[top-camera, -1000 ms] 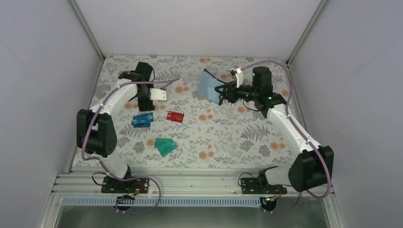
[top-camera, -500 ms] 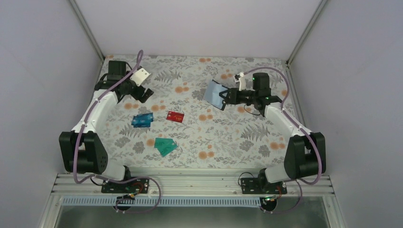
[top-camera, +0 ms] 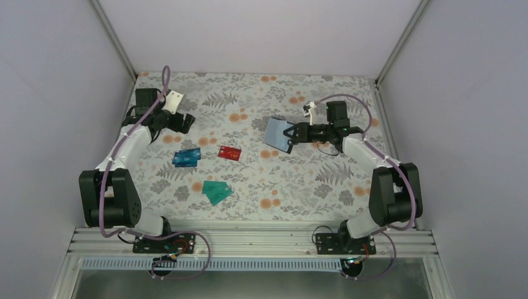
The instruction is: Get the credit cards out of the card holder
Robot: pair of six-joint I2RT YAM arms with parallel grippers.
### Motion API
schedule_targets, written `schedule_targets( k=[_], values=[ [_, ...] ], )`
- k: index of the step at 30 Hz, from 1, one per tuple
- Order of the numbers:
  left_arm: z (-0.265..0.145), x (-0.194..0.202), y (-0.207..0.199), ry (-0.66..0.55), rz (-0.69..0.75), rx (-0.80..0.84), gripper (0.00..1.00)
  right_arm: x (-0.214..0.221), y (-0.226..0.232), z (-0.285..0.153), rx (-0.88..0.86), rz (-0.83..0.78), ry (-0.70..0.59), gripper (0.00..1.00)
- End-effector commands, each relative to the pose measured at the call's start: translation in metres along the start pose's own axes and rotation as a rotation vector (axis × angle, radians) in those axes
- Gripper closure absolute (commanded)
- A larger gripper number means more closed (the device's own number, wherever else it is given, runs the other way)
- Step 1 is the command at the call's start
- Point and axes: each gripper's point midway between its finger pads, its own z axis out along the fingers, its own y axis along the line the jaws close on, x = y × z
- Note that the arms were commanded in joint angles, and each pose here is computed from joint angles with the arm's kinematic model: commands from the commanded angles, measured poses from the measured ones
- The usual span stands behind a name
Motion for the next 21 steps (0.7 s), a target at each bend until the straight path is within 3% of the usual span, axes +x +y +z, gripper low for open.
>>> schedule_targets(
  k=[1, 3, 5, 12, 21],
  values=[
    [0.0, -0.003, 0.004, -0.033, -0.02, -0.006, 0.0, 0.012, -0.031, 0.003, 0.099, 0.076, 0.024, 0.57],
    [0.001, 0.0, 0.005, -0.03, -0.022, -0.008, 0.0, 0.006, -0.066, -0.013, 0.302, 0.133, -0.052, 0.26],
    [0.002, 0.004, 0.007, -0.022, -0.025, -0.011, 0.0, -0.003, -0.095, -0.043, 0.506, 0.167, -0.173, 0.02],
    [0.004, 0.011, 0.013, -0.018, -0.044, -0.009, 0.0, -0.031, -0.108, -0.127, 0.773, 0.181, -0.459, 0.0],
    [0.012, 0.016, 0.015, -0.015, -0.084, -0.003, 0.0, -0.073, -0.064, -0.164, 0.762, -0.006, -0.652, 0.0]
  ],
)
